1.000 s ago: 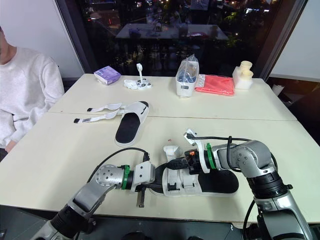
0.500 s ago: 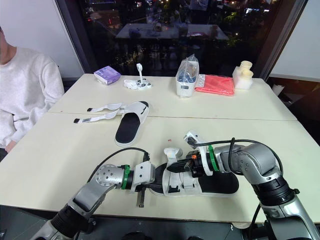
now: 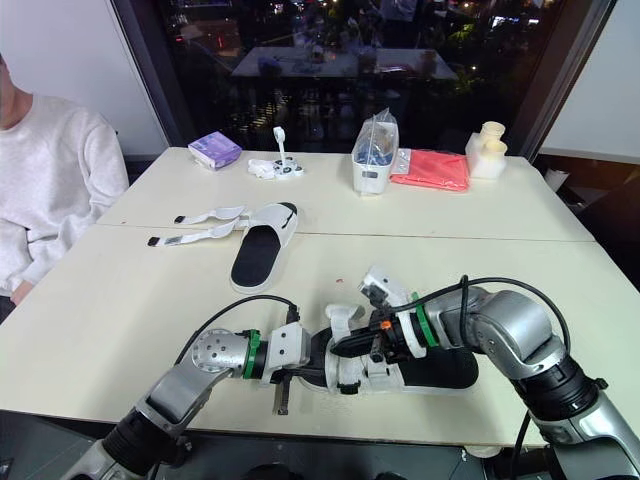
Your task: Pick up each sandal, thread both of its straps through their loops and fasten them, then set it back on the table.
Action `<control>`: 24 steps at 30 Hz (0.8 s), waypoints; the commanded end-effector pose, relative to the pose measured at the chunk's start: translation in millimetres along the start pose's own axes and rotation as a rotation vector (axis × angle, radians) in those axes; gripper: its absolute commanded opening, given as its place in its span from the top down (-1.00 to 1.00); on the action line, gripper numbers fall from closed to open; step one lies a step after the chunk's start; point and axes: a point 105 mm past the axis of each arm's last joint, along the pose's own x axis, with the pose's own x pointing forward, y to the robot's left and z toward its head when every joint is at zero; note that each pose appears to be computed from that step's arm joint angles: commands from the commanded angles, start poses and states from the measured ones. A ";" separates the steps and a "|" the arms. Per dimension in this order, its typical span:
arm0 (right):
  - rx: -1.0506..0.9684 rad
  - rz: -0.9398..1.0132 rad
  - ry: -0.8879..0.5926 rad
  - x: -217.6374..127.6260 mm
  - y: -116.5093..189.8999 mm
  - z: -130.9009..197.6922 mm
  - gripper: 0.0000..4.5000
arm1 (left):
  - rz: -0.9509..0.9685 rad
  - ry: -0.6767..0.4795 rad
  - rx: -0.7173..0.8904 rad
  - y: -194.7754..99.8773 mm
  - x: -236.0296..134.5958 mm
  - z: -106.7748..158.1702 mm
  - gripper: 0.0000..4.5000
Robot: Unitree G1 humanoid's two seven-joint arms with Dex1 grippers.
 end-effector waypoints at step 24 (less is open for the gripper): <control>-0.093 0.006 0.057 -68.1 54.4 -3.8 -0.99 | -0.048 0.127 -0.110 -17.9 5.4 -39.6 1.00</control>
